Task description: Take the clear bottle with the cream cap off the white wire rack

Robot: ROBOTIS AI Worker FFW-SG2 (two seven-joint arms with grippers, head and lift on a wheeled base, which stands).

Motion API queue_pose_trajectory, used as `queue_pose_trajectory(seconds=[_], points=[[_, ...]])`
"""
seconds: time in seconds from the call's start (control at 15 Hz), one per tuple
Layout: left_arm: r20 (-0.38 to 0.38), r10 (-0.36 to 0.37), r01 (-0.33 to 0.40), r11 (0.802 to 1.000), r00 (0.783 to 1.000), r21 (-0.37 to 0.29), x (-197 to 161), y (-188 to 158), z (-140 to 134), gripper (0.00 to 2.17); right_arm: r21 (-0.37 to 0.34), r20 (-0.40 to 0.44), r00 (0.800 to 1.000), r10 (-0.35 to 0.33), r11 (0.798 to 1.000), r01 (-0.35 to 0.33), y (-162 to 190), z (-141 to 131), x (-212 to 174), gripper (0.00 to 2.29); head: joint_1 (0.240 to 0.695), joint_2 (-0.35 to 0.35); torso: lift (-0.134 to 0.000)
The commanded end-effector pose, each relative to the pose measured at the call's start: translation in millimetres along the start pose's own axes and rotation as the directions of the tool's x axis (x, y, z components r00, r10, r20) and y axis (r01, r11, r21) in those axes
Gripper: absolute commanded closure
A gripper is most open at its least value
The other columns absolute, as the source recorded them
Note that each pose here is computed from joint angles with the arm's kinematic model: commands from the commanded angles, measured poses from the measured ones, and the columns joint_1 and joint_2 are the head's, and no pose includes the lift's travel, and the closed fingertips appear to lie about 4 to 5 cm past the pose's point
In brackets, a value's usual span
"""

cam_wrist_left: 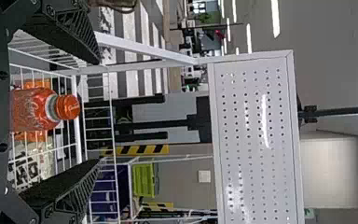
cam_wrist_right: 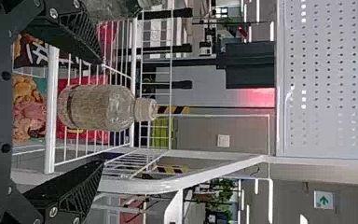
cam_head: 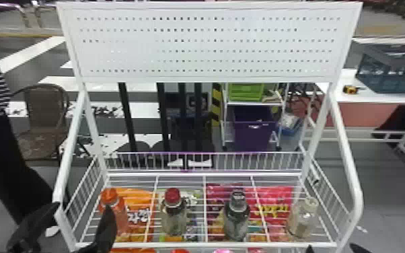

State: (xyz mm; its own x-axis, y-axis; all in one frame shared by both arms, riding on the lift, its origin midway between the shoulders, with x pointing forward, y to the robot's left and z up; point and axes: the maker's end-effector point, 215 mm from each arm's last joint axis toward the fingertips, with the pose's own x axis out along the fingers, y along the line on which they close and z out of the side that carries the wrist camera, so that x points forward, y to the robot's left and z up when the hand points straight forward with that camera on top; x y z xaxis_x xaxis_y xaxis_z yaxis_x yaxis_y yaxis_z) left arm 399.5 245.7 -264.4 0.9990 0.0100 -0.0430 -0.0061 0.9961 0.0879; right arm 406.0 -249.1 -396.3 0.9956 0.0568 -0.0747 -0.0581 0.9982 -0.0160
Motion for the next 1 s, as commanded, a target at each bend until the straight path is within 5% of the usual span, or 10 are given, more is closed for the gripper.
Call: queue_pose_trajectory(seconds=[0.0, 0.93], points=[[-0.013, -0.002, 0.002, 1.000, 1.000, 0.005, -1, 0, -4, 0.14, 0.011, 0.002, 1.000, 0.008, 1.000, -0.008, 7, -21, 22, 0.14, 0.499, 0.000, 0.000], [-0.055, -0.025, 0.026, 0.999, 0.998, 0.022, -3, -7, -17, 0.14, -0.050, 0.075, 0.996, -0.051, 0.997, 0.055, 14, -23, 108, 0.14, 0.499, 0.000, 0.000]])
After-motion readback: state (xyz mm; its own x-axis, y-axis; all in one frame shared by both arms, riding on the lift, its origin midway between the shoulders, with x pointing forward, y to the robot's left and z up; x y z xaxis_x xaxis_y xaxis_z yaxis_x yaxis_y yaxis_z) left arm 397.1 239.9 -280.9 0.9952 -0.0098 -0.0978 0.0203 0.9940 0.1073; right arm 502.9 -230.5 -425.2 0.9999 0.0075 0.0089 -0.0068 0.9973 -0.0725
